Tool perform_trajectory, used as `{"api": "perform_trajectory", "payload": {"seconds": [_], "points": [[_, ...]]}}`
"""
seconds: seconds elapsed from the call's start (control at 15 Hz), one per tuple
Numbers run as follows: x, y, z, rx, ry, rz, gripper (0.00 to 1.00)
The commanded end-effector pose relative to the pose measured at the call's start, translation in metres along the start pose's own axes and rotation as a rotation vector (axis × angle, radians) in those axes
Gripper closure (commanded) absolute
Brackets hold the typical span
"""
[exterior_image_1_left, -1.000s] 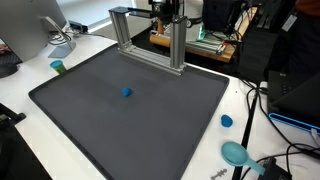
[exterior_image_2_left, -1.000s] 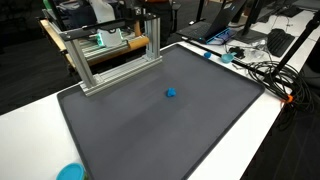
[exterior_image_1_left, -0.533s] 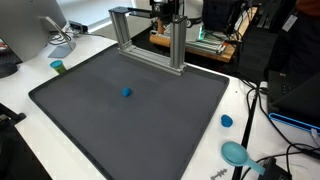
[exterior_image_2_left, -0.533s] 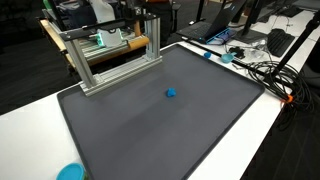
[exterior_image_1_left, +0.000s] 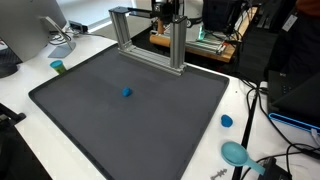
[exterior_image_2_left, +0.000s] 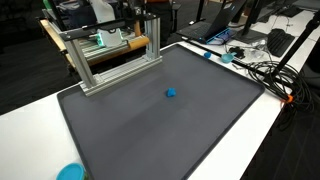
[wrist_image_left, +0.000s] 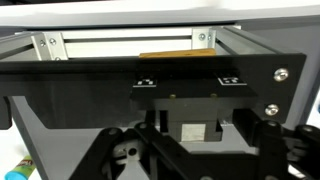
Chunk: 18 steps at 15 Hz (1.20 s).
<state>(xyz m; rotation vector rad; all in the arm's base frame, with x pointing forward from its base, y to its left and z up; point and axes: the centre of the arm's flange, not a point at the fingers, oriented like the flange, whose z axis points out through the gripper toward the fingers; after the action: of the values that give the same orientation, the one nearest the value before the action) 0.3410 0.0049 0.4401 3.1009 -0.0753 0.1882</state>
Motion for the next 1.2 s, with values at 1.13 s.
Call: {"api": "perform_trajectory", "payload": {"seconds": [1.13], "points": [[-0.007,-0.001,0.01,-0.028,-0.016,-0.018,0.31]]}}
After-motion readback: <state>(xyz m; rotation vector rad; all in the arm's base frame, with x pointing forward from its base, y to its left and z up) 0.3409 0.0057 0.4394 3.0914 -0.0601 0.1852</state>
